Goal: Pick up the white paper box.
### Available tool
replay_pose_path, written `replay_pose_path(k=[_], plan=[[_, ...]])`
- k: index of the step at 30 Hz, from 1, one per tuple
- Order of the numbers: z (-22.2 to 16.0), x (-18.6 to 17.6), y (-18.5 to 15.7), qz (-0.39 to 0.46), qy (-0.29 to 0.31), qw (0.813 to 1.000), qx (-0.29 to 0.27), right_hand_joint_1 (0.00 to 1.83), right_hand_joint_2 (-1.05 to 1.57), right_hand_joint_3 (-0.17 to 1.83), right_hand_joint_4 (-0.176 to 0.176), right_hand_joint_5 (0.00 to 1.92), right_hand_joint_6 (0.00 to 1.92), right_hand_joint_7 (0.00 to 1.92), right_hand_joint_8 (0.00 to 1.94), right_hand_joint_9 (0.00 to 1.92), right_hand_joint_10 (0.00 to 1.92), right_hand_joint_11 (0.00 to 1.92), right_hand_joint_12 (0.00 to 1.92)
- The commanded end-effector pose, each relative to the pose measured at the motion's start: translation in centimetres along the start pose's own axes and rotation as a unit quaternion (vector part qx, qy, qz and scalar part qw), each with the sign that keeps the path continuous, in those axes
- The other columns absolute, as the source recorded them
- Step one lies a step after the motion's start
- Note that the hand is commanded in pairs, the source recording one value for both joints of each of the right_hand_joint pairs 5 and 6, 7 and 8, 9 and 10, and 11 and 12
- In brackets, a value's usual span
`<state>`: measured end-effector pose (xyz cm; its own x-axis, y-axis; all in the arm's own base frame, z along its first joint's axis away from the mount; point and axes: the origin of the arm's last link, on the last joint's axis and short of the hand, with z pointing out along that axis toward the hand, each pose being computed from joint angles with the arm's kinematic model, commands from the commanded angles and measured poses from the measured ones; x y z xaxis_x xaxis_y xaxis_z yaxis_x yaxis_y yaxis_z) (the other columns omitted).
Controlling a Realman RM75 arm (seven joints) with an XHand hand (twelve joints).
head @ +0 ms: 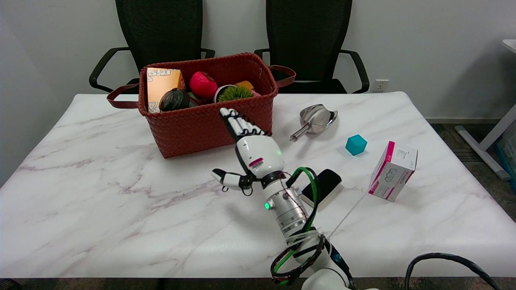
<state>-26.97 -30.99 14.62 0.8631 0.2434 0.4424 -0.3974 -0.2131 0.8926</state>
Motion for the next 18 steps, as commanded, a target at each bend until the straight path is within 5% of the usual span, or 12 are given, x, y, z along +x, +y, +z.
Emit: replay_pose_path(k=[1, 18], plan=[[-3.0, 4.1, 0.2, 0.022, 0.149, 0.987, -0.050, 1.05, 0.78, 0.25, 0.000, 0.09, 0.09, 0.14, 0.14, 0.28, 0.28, 0.44, 0.44], [-6.8, 6.6, 1.1, 0.026, 0.251, 0.962, -0.101, 1.04, 0.84, 0.26, 0.000, 0.11, 0.11, 0.17, 0.17, 0.31, 0.31, 0.47, 0.47]])
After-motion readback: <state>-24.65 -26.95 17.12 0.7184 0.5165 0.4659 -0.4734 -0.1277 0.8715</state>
